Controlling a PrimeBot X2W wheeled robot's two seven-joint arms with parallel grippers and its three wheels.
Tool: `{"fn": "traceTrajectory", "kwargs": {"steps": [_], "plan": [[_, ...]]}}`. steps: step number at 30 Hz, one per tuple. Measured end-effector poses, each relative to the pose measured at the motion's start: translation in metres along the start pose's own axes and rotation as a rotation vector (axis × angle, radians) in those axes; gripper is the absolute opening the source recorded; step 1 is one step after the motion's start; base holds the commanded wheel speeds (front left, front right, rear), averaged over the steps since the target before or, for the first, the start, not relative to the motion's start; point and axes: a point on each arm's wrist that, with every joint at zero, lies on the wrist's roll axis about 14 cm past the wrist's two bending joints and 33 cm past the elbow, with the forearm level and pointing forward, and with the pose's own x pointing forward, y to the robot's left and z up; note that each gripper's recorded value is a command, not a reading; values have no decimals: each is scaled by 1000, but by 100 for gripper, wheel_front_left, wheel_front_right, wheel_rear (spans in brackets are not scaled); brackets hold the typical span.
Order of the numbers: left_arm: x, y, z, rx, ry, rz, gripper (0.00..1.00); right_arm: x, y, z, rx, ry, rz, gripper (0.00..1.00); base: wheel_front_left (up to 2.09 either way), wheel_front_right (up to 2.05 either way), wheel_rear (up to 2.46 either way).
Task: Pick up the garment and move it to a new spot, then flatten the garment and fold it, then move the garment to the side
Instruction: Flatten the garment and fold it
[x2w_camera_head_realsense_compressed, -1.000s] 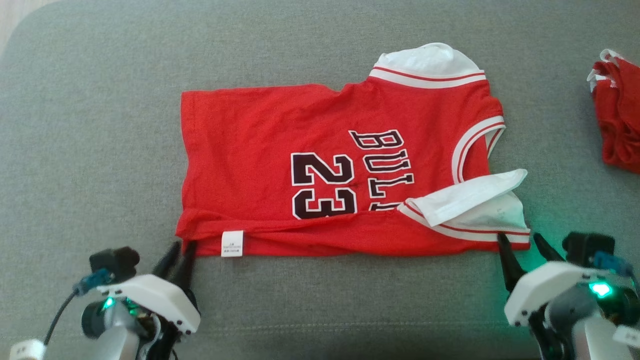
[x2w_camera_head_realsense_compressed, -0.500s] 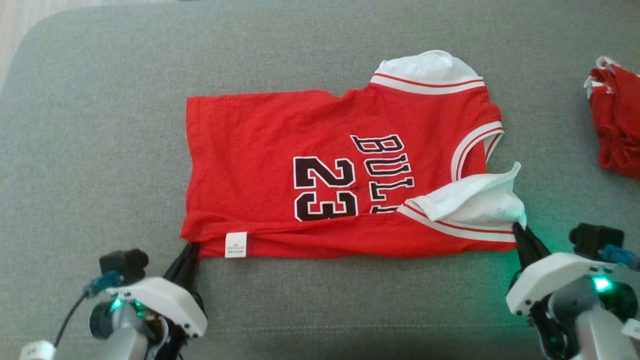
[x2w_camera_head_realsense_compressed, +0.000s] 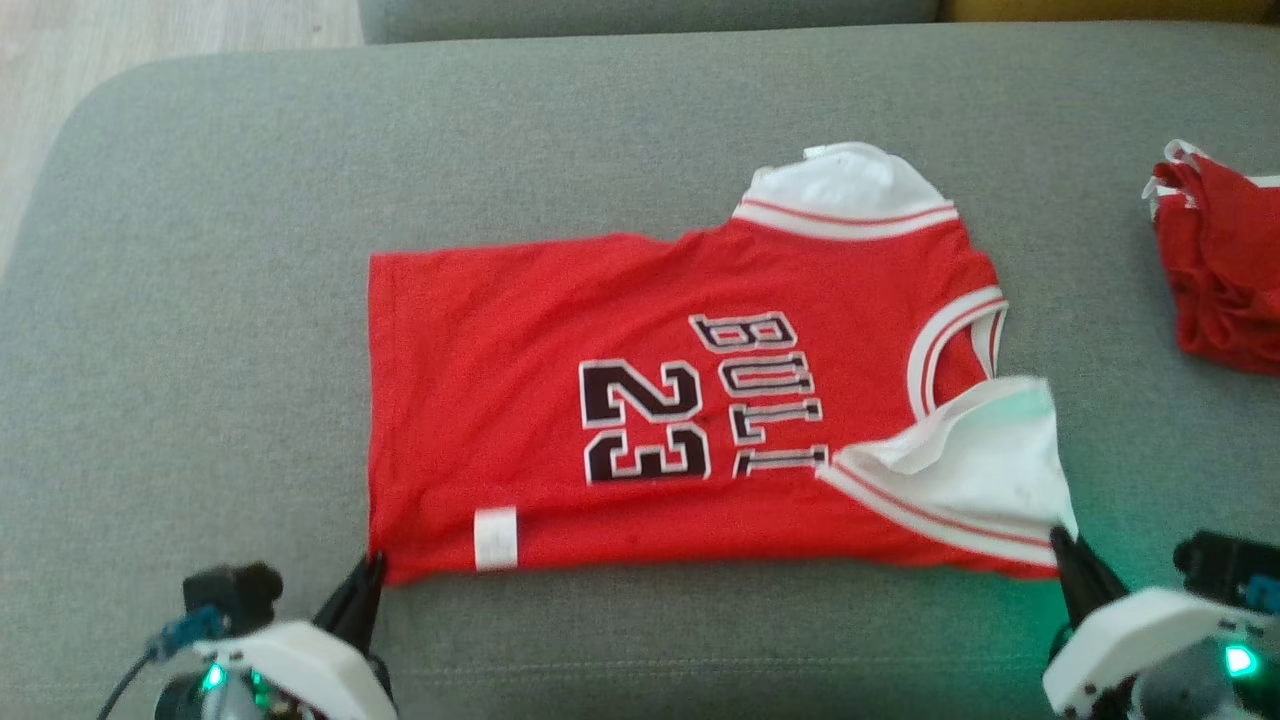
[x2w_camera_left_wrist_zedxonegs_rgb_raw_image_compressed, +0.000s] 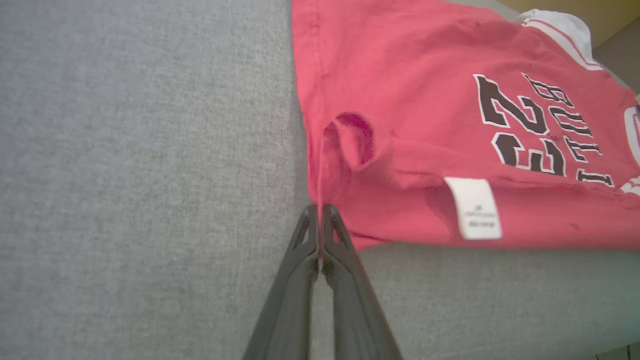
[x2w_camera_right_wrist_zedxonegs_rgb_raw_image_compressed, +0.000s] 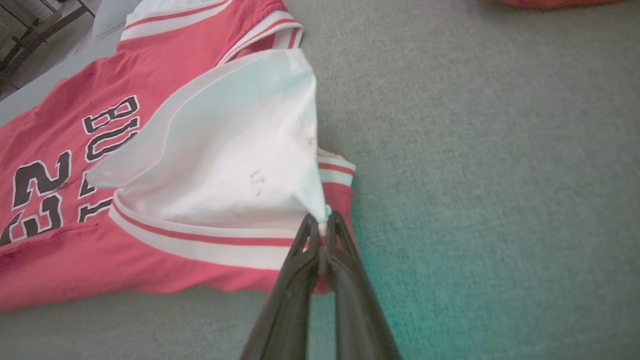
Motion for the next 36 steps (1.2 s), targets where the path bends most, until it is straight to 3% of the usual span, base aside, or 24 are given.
{"fn": "traceTrajectory", "kwargs": {"steps": [7,8,9,10,13,18,25,30,36], "plan": [[-13,0,-14,-20,47,12,0,-14,-4,-12,37,18,-4,0,0,0,0],[-13,1,-13,-18,45,12,25,-14,-3,-12,43,17,0,28,0,0,0],[-14,1,-13,-18,44,12,100,-15,-2,-12,42,17,3,66,0,0,0],[-14,1,-13,-17,48,14,100,-15,-1,-11,42,12,7,100,0,0,0],[-16,3,-11,-14,34,33,100,-18,1,0,42,-41,15,100,0,0,0],[-18,3,21,27,-120,63,100,-29,8,48,-45,-264,19,100,0,0,0],[-20,-7,85,90,-366,61,100,-38,49,113,-147,-526,112,100,0,0,0],[-13,-16,113,113,-434,41,100,-31,62,121,-170,-545,143,100,0,0,0],[4,-25,115,114,-423,10,100,-19,62,118,-166,-529,141,100,0,0,0]]}}
